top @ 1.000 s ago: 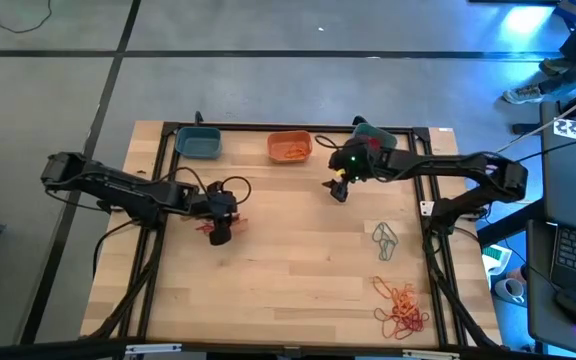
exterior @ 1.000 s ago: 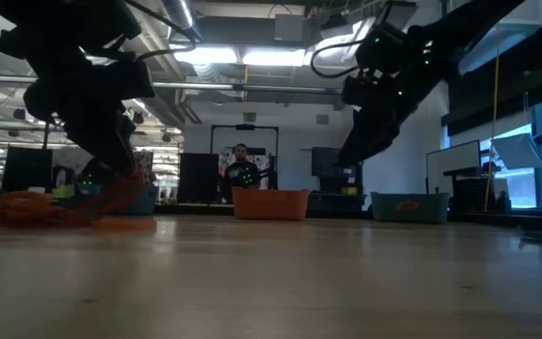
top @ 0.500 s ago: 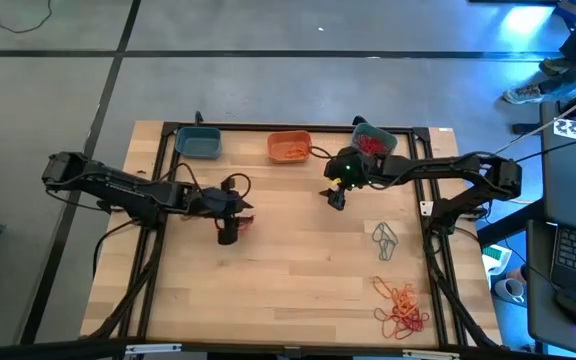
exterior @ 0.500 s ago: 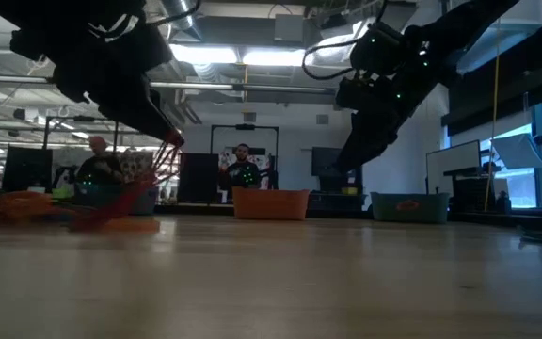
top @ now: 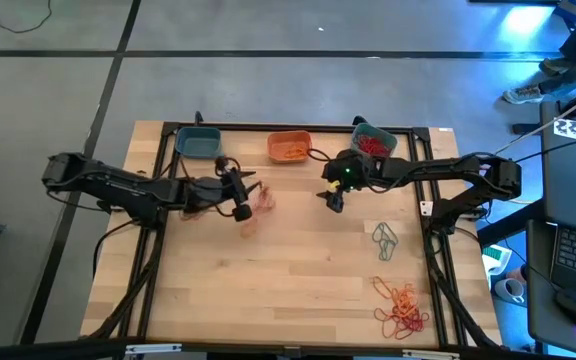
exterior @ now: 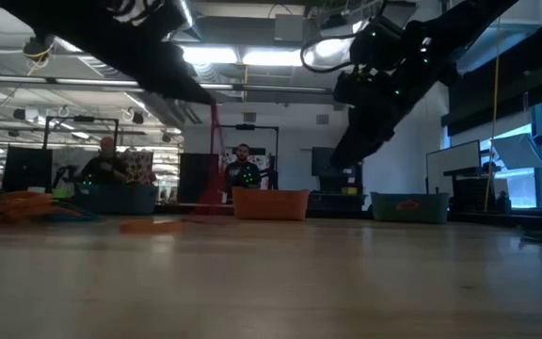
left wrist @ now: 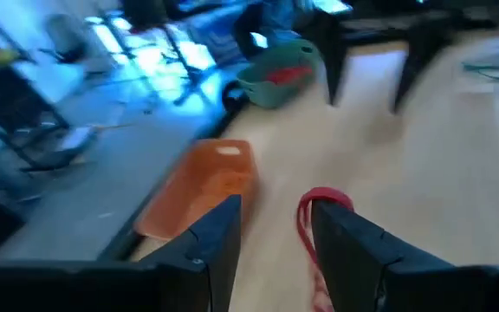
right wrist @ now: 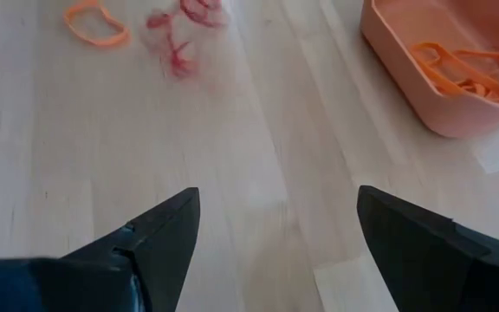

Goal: Sort rubber bands into baskets
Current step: Put the red rubber band into the green bin

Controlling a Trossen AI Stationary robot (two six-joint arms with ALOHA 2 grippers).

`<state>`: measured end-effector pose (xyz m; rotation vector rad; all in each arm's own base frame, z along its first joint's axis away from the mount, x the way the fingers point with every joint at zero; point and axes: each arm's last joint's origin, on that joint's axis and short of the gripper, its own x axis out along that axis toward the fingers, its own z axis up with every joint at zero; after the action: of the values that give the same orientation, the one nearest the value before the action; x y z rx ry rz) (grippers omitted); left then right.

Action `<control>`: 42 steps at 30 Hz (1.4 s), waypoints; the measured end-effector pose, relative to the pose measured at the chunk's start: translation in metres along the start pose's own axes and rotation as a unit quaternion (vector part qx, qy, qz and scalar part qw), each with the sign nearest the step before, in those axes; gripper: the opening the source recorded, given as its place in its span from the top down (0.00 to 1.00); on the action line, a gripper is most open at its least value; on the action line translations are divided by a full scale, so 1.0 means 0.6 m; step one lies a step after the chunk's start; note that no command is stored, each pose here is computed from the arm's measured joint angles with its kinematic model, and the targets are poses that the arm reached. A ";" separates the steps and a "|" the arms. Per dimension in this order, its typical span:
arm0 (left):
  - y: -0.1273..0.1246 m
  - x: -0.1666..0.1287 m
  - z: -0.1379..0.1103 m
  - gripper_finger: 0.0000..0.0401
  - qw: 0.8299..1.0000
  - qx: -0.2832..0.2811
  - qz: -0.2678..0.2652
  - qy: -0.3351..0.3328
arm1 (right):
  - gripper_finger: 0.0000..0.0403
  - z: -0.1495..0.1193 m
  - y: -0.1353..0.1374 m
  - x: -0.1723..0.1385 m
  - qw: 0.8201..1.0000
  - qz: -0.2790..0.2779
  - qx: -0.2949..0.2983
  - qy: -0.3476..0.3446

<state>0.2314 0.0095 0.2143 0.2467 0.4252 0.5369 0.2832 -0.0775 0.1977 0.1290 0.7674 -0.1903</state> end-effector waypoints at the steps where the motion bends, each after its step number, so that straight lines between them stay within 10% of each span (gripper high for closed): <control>1: -0.003 0.005 -0.002 0.66 0.999 0.001 -0.032 0.001 | 0.23 0.000 0.000 0.000 1.000 0.000 0.000 -0.001; 8: -0.047 0.040 -0.037 0.66 0.970 0.012 -0.239 0.037 | 0.23 0.001 0.000 0.000 1.000 0.000 0.000 -0.002; 25: -0.049 0.054 -0.056 0.66 0.987 -0.010 -0.132 0.090 | 0.23 -0.005 0.069 0.081 0.993 0.075 -0.066 -0.067; 42: -0.044 0.043 -0.112 0.66 0.989 -0.060 -0.117 0.065 | 0.27 0.002 0.064 0.229 0.999 0.002 -0.015 -0.037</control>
<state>0.2329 0.0094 0.1377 0.0446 0.5392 0.3464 0.3889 -0.0572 0.1042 0.0946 0.6962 -0.1789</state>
